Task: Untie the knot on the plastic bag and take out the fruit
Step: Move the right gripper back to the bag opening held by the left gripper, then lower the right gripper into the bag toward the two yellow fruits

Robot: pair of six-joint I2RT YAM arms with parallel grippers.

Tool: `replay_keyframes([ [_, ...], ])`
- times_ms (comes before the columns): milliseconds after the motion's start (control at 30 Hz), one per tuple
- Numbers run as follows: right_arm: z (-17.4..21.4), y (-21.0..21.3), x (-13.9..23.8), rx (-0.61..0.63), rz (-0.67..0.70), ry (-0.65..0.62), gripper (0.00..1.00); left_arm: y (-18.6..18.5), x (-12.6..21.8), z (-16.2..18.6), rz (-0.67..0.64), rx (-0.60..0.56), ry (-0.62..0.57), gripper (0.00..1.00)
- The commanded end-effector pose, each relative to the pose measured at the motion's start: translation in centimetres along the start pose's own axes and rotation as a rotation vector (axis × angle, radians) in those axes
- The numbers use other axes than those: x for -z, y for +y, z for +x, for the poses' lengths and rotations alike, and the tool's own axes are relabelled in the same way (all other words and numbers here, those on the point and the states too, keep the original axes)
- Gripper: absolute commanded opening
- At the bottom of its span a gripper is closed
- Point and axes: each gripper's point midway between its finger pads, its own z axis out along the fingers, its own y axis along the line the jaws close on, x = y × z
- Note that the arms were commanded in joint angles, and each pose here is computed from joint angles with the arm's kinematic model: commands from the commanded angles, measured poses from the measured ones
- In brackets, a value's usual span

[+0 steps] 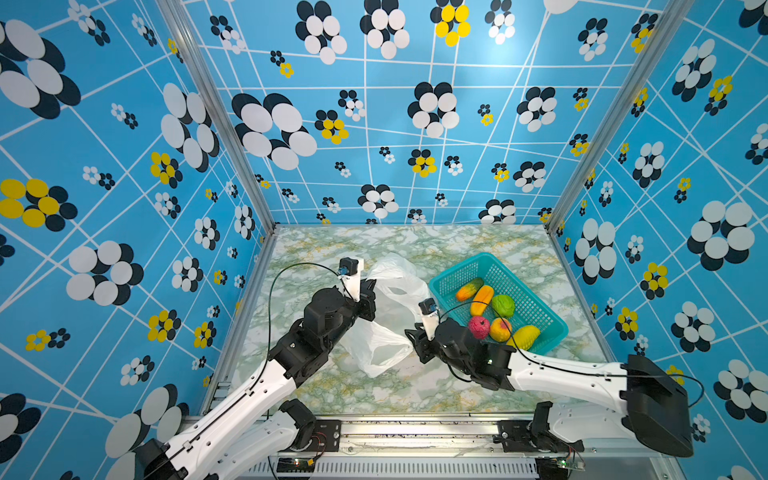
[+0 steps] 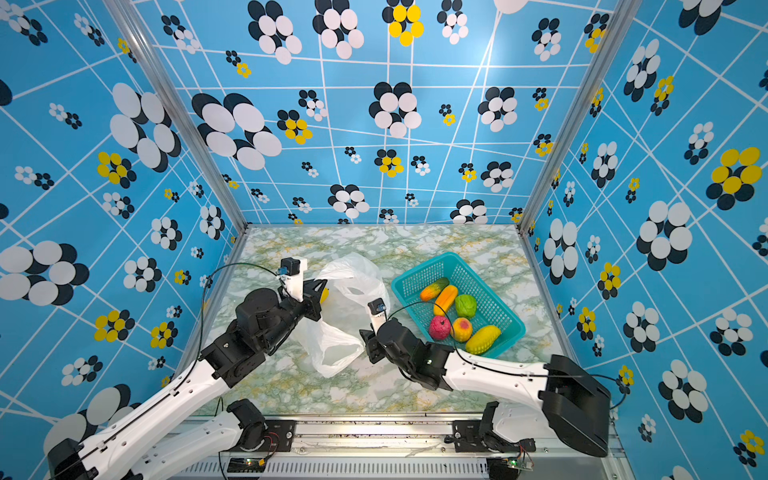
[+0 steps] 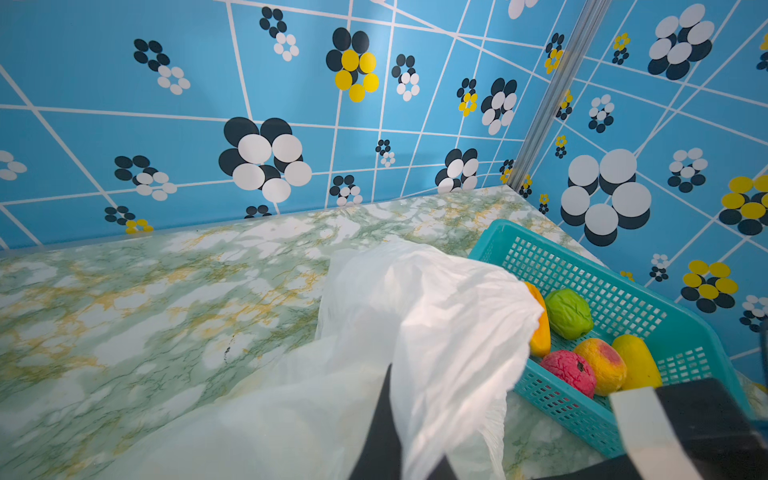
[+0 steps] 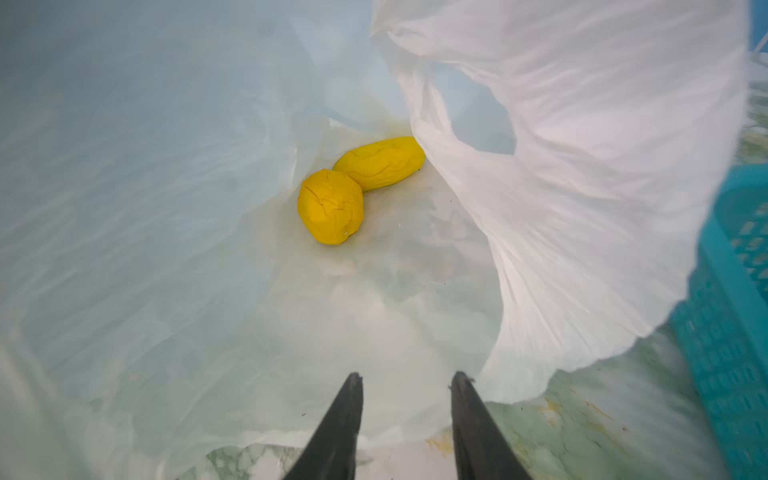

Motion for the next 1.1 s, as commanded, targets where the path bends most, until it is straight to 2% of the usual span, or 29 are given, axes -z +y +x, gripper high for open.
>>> replay_keyframes([
  [0, -2.0, 1.2, -2.7, -0.096, -0.001, -0.071, 0.37, -0.4, 0.6, -1.6, 0.026, 0.018, -0.036, 0.00],
  [67, -1.7, 1.9, -4.9, -0.115, 0.005, -0.043, 0.37, -0.5, 0.6, -1.5, 0.032, 0.022, -0.034, 0.00],
  [200, -1.5, 5.0, -8.2, -0.133, -0.092, 0.007, 0.41, -0.8, 0.7, -1.6, 0.047, 0.023, -0.034, 0.00],
  [367, -1.8, 6.5, -11.1, -0.176, -0.086, 0.026, 0.61, -1.5, 0.6, -1.5, 0.087, 0.012, -0.028, 0.00],
  [500, -1.4, 6.2, -13.9, -0.180, 0.063, 0.080, 0.80, -2.3, 0.8, -1.5, 0.135, 0.004, -0.033, 0.00],
  [633, -1.6, 3.7, -16.2, -0.157, 0.251, 0.055, 0.95, -2.8, 1.5, -1.7, 0.170, 0.001, -0.064, 0.00],
  [767, -1.3, 1.6, -18.9, -0.204, 0.344, 0.047, 0.99, -3.3, 2.3, -1.9, 0.206, -0.006, -0.092, 0.00],
  [900, -1.7, 1.1, -21.4, -0.289, 0.368, 0.011, 0.99, -3.6, 2.6, -1.8, 0.229, -0.014, -0.101, 0.00],
  [1067, -0.2, -0.7, -23.7, -0.351, 0.420, 0.008, 0.99, -3.4, 2.6, -1.6, 0.217, -0.020, -0.099, 0.00],
])
